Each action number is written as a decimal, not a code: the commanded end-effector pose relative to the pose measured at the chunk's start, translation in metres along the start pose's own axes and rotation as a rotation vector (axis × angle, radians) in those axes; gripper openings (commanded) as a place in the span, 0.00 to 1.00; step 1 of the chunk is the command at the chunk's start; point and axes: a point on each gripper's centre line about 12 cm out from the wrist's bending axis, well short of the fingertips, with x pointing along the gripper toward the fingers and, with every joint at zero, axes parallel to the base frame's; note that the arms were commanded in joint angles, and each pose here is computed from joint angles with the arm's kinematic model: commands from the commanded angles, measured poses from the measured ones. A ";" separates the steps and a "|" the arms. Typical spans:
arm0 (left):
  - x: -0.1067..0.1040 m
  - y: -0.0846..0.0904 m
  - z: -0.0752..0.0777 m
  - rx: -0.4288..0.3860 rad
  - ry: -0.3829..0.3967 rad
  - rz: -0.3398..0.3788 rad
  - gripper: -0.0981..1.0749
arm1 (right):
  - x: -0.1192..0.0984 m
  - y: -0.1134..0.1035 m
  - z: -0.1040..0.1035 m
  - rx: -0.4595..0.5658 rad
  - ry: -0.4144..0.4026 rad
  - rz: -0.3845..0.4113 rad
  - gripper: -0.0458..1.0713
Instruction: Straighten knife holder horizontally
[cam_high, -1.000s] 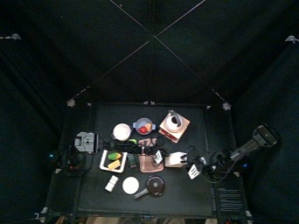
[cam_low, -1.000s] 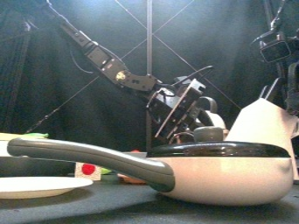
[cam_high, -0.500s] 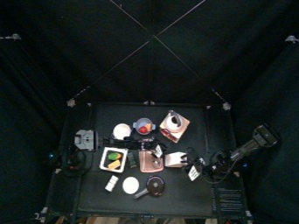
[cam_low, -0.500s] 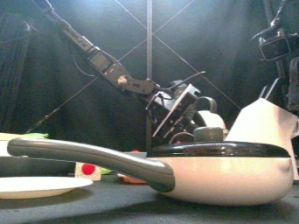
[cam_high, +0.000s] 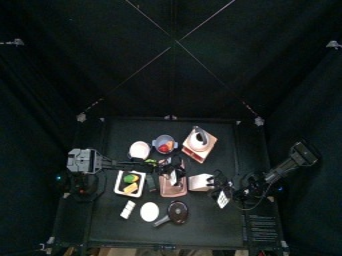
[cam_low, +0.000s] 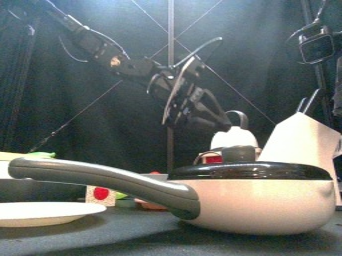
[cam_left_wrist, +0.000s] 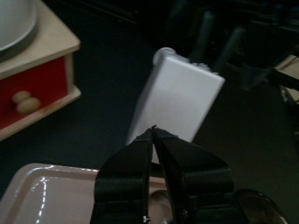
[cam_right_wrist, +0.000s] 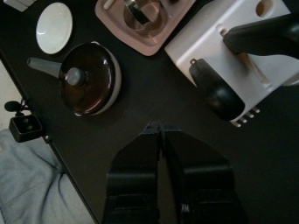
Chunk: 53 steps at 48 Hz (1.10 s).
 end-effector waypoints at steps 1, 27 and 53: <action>-0.021 -0.024 0.018 0.018 -0.060 -0.057 0.55 | -0.002 0.005 0.002 -0.010 -0.006 0.028 0.33; -0.052 -0.060 -0.006 0.014 -0.133 -0.212 0.55 | 0.013 0.015 -0.002 -0.128 0.003 0.142 0.33; -0.083 -0.060 -0.029 -0.036 -0.213 -0.284 0.55 | 0.033 0.021 0.026 -0.106 -0.035 0.179 0.33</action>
